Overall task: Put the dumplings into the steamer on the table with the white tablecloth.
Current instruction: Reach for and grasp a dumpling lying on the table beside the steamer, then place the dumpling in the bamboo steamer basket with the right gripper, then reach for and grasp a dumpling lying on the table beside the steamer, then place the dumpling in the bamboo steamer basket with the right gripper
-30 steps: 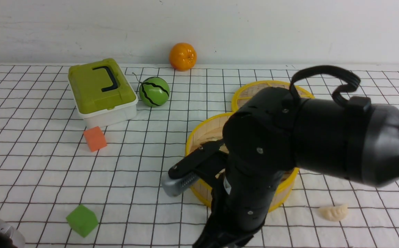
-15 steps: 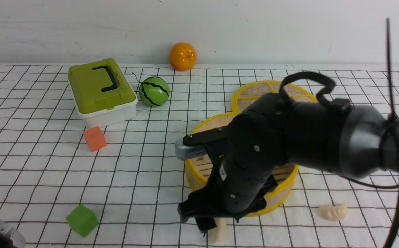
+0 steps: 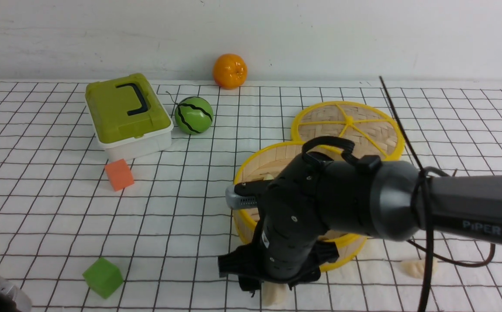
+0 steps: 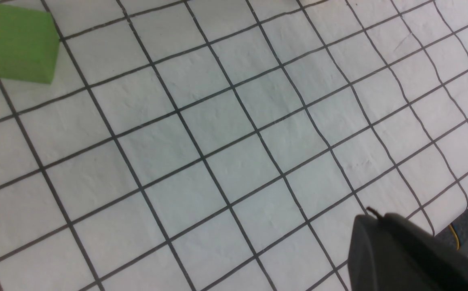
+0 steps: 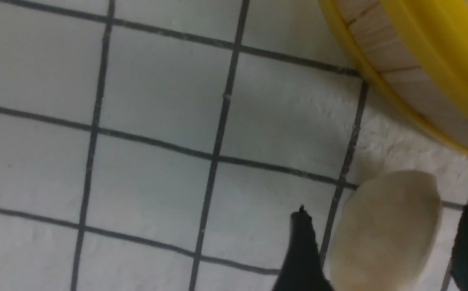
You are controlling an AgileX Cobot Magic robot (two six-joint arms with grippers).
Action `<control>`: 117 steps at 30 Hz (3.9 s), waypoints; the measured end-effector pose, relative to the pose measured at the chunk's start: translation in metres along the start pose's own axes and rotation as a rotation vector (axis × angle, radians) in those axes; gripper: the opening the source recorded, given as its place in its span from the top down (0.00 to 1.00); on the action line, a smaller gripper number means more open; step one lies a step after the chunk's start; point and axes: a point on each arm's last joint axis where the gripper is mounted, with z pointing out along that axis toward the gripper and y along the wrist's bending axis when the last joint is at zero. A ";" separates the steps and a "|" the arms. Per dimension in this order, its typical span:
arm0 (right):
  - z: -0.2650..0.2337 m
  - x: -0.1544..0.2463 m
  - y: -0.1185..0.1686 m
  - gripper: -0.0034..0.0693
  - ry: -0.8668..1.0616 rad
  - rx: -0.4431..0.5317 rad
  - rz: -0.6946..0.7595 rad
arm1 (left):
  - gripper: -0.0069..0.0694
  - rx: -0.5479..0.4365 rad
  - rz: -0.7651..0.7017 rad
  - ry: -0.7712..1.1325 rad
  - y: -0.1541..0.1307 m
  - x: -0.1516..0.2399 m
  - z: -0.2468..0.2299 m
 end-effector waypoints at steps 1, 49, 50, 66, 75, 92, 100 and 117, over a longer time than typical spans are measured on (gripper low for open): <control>0.004 0.000 0.000 0.35 0.006 0.006 0.005 | 0.91 0.000 0.000 0.000 0.000 0.000 0.000; -0.052 -0.080 -0.057 0.33 -0.037 0.001 -0.140 | 0.88 -0.009 0.002 0.047 0.001 0.004 0.000; -0.061 -0.079 -0.058 0.31 -0.027 0.006 -0.165 | 0.88 -0.011 0.003 0.048 0.001 0.004 0.000; -0.089 -0.002 -0.178 0.34 0.010 0.145 0.112 | 0.87 -0.031 0.021 0.049 0.003 0.004 0.000; -0.062 -0.015 -0.216 0.34 -0.119 0.010 0.464 | 0.86 -0.031 0.021 0.048 0.003 0.004 0.000; -0.020 -0.019 -0.220 0.34 -0.049 -0.006 0.611 | 0.84 -0.034 0.020 0.055 0.004 0.007 0.002; -0.017 -0.020 -0.222 0.40 -0.035 0.016 0.639 | 0.84 -0.040 0.020 0.068 0.006 0.011 0.006; -0.099 -0.061 -0.164 0.71 -0.056 -0.004 0.111 | 0.82 -0.036 0.020 0.048 0.005 0.009 0.006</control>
